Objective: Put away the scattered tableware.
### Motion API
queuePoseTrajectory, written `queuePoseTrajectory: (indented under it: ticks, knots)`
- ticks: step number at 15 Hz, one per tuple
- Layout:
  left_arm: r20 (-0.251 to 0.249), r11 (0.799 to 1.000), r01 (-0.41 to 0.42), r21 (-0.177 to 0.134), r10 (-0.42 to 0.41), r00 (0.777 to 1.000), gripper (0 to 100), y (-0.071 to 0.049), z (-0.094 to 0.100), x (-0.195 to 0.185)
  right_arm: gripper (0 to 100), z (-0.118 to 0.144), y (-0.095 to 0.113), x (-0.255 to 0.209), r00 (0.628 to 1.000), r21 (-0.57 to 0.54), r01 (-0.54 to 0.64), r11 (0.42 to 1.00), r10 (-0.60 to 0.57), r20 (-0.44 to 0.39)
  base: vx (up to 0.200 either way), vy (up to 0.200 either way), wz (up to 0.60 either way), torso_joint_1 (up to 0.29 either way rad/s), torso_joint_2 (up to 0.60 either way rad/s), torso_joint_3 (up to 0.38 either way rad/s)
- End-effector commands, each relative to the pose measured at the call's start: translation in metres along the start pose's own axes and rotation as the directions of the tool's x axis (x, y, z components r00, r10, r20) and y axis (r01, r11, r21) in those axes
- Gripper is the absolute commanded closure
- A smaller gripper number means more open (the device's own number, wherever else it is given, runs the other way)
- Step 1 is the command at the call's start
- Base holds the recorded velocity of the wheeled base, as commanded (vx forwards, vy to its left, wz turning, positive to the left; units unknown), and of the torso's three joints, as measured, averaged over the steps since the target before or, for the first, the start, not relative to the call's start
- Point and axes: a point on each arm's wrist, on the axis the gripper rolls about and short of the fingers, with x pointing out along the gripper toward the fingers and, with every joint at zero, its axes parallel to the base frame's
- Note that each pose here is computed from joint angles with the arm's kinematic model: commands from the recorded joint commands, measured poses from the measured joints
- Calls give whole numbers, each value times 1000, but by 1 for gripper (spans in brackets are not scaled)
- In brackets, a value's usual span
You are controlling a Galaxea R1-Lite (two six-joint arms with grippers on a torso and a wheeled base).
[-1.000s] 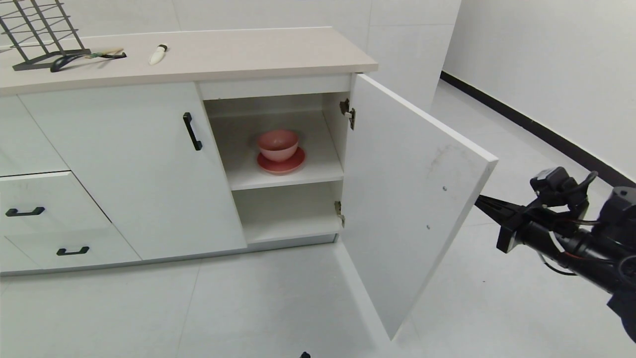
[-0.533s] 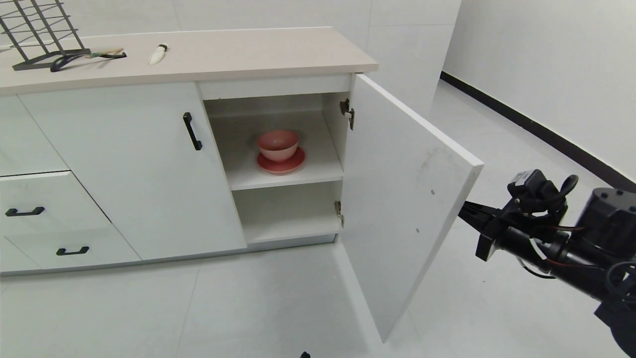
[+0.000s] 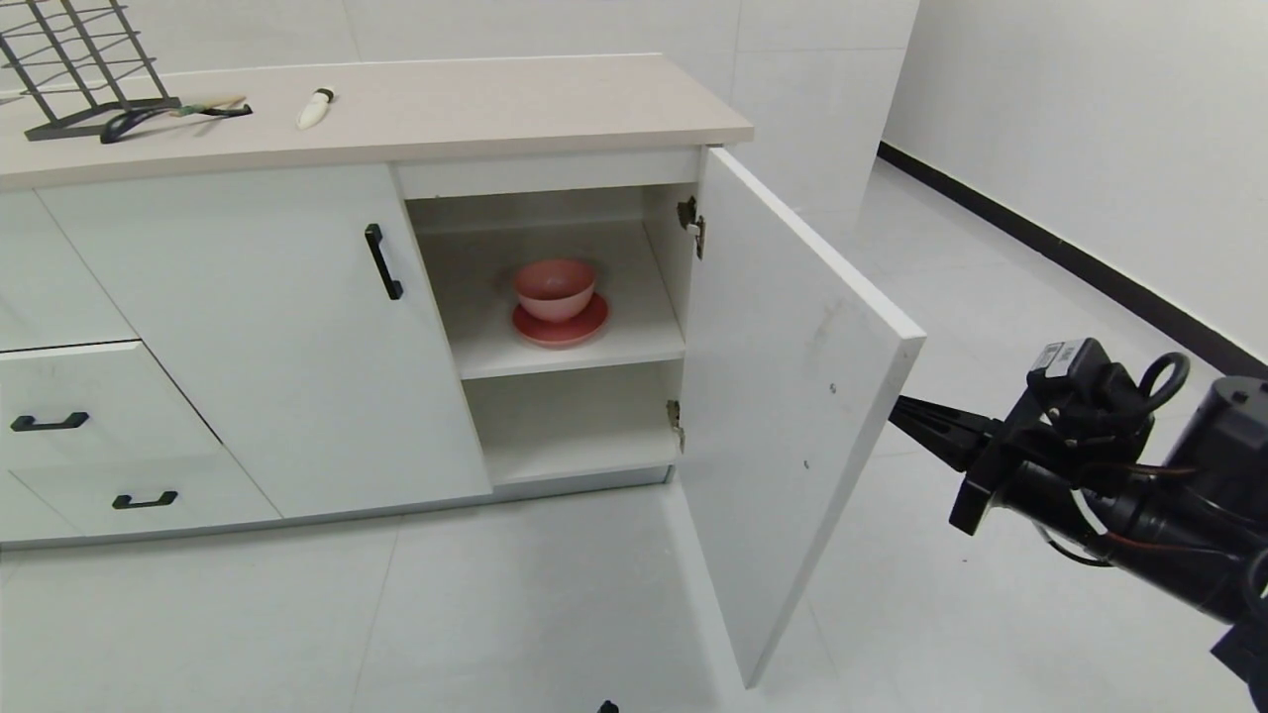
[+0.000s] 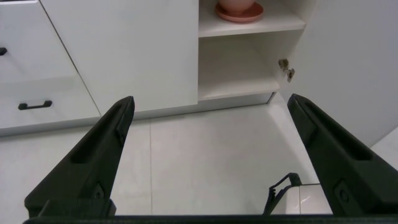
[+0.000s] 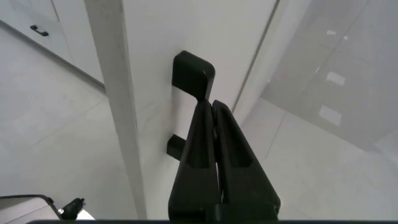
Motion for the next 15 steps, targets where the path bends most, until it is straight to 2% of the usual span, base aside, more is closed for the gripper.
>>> queuePoseTrajectory:
  ticks: [1,15]
  knots:
    - [0,1000,-1,0,1,1000,0,0,0,0,100,4,8,3,999,-3,-33,999,33,15,0,0,0,0,0,0]
    - [-2,1000,-1,0,1,1000,0,0,0,0,100,5,43,43,978,-7,-202,979,202,46,0,0,0,0,0,0]
